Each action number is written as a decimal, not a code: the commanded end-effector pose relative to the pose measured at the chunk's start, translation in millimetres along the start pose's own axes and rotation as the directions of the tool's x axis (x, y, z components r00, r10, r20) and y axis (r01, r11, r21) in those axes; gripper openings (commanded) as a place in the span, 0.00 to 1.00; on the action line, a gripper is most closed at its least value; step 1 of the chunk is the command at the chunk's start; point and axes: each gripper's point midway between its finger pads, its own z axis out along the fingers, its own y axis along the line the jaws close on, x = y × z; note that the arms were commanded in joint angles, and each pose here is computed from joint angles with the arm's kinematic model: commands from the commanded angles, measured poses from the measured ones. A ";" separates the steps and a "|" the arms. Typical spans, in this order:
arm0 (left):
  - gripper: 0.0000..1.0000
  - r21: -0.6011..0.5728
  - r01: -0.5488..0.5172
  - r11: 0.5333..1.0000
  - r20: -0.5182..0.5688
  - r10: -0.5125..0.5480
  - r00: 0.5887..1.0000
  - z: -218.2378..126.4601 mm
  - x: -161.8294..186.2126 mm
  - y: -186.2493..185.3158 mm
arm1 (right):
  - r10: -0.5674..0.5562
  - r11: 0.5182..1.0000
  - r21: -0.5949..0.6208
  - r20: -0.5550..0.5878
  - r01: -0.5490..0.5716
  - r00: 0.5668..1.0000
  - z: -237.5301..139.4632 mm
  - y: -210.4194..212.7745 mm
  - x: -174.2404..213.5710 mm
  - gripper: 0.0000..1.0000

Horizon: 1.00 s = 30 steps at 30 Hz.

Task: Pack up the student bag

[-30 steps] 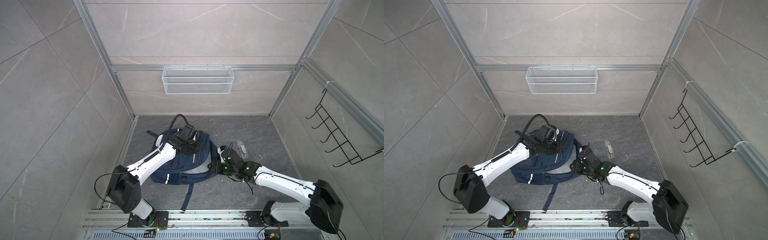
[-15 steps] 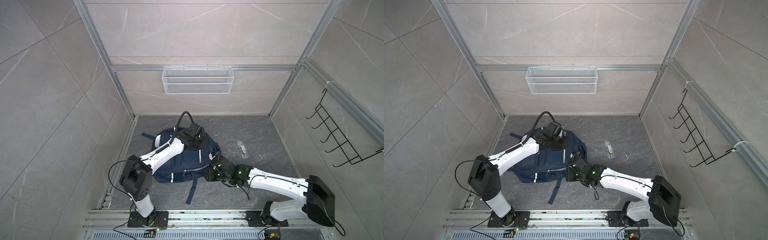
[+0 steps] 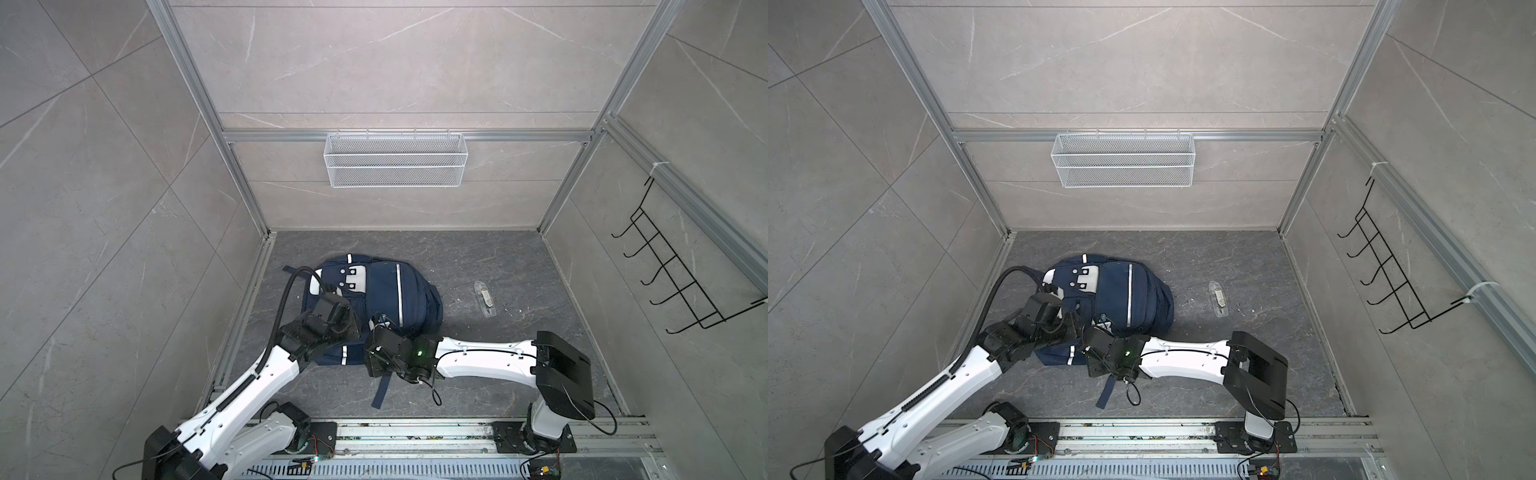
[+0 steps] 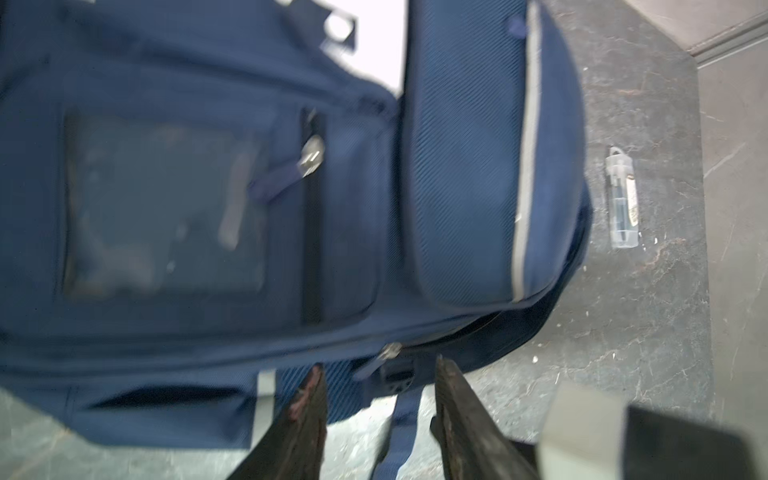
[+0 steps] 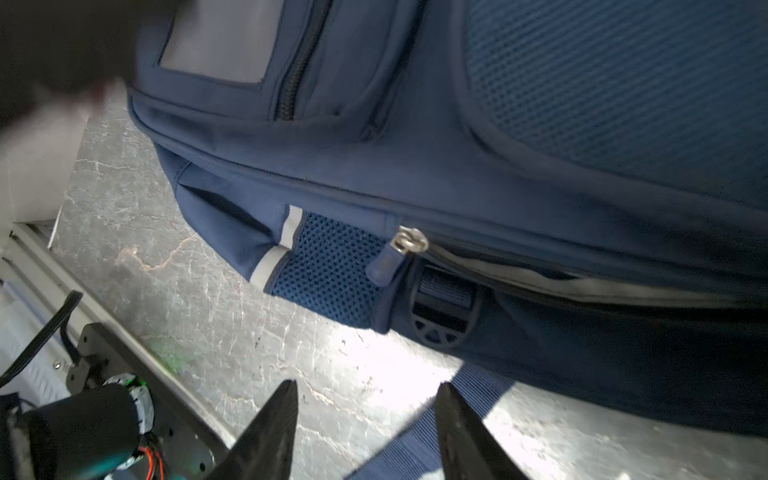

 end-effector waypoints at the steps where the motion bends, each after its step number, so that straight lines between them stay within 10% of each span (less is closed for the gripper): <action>1: 0.46 0.012 0.113 0.994 -0.001 -0.113 0.994 -5.2 10.4 16.5 | 0.015 0.998 0.069 0.010 -0.015 1.000 8.5 -6.2 -4.4 0.56; 30: 0.46 0.018 0.360 0.933 0.001 -0.360 0.933 27.5 22.6 80.7 | 0.011 0.948 0.317 -0.007 -0.008 1.000 53.9 -16.5 -18.7 0.43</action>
